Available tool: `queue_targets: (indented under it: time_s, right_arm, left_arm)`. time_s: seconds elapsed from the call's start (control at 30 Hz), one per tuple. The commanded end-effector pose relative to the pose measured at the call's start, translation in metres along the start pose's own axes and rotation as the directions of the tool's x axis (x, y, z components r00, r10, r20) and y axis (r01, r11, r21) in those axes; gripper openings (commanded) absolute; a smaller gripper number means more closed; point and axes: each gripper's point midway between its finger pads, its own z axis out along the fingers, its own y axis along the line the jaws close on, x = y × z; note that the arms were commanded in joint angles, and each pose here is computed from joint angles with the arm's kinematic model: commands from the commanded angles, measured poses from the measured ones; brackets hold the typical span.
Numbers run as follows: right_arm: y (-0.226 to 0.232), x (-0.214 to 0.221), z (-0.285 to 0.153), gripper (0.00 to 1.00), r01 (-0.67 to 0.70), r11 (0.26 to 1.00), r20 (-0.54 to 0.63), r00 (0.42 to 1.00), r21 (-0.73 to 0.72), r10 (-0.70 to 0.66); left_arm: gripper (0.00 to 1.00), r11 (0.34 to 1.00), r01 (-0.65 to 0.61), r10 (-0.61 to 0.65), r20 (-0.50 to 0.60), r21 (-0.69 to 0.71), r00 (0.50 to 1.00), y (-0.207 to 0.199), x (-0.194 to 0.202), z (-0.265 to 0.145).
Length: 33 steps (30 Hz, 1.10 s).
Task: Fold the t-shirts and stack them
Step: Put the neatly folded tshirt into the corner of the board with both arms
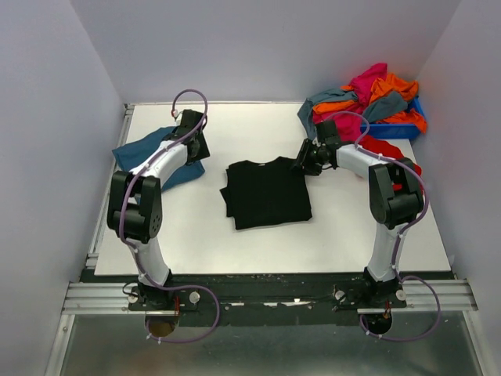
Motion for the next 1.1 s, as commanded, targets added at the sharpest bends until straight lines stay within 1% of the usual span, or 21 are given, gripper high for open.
queue_targets:
  time_s: [0.0, 0.13, 0.2, 0.33, 0.43, 0.5, 0.7, 0.8, 1.0, 1.03, 1.07]
  right_arm:
    - [-0.003, -0.005, -0.01, 0.54, 0.003, 1.0, 0.019, 1.0, 0.01, -0.003]
    - [-0.002, -0.004, -0.008, 0.54, 0.001, 1.0, 0.011, 1.0, 0.004, -0.001]
    - [-0.002, -0.003, -0.006, 0.54, -0.002, 1.0, 0.007, 1.0, 0.005, 0.002]
    - [-0.003, -0.003, -0.006, 0.54, -0.002, 1.0, 0.008, 1.0, 0.01, 0.002]
    - [-0.004, -0.002, -0.006, 0.54, -0.006, 1.0, 0.002, 1.0, 0.014, 0.006]
    - [-0.004, -0.003, -0.006, 0.54, -0.006, 1.0, 0.005, 1.0, 0.013, 0.006]
    - [-0.005, -0.003, -0.005, 0.54, -0.006, 1.0, 0.001, 1.0, 0.018, 0.006]
    - [-0.006, -0.002, -0.004, 0.54, -0.008, 1.0, -0.003, 1.0, 0.02, 0.008]
    - [-0.006, -0.002, -0.005, 0.54, -0.008, 1.0, 0.0, 1.0, 0.021, 0.008]
    - [-0.006, -0.002, -0.004, 0.54, -0.008, 1.0, -0.002, 1.0, 0.021, 0.008]
    - [-0.006, -0.002, -0.004, 0.54, -0.009, 1.0, -0.005, 1.0, 0.02, 0.009]
  left_arm:
    - [0.56, 0.992, -0.05, 0.041, -0.078, -0.115, 0.996, 0.015, 0.013, 0.02]
    - [0.56, 0.99, -0.057, 0.044, -0.103, -0.13, 0.994, 0.016, 0.018, 0.031]
    - [0.5, 0.991, -0.063, 0.048, -0.121, -0.121, 0.992, 0.014, 0.024, 0.038]
    - [0.3, 0.996, -0.059, 0.048, -0.154, -0.072, 0.987, 0.005, 0.032, 0.041]
    - [0.14, 0.995, -0.069, 0.058, -0.156, -0.068, 0.986, 0.008, 0.036, 0.037]
    - [0.01, 0.993, -0.084, 0.068, -0.169, -0.088, 0.983, 0.015, 0.04, 0.034]
    - [0.0, 0.994, -0.084, 0.071, -0.172, -0.071, 0.983, 0.025, 0.057, 0.01]
    - [0.0, 0.994, -0.09, 0.078, -0.186, -0.057, 0.98, 0.03, 0.074, -0.003]
    - [0.0, 0.994, -0.105, 0.099, -0.197, -0.022, 0.975, 0.024, 0.098, -0.021]
    - [0.06, 0.994, -0.104, 0.1, -0.192, -0.014, 0.976, 0.021, 0.098, -0.022]
    - [0.14, 0.995, -0.102, 0.099, -0.189, -0.009, 0.977, 0.019, 0.098, -0.022]
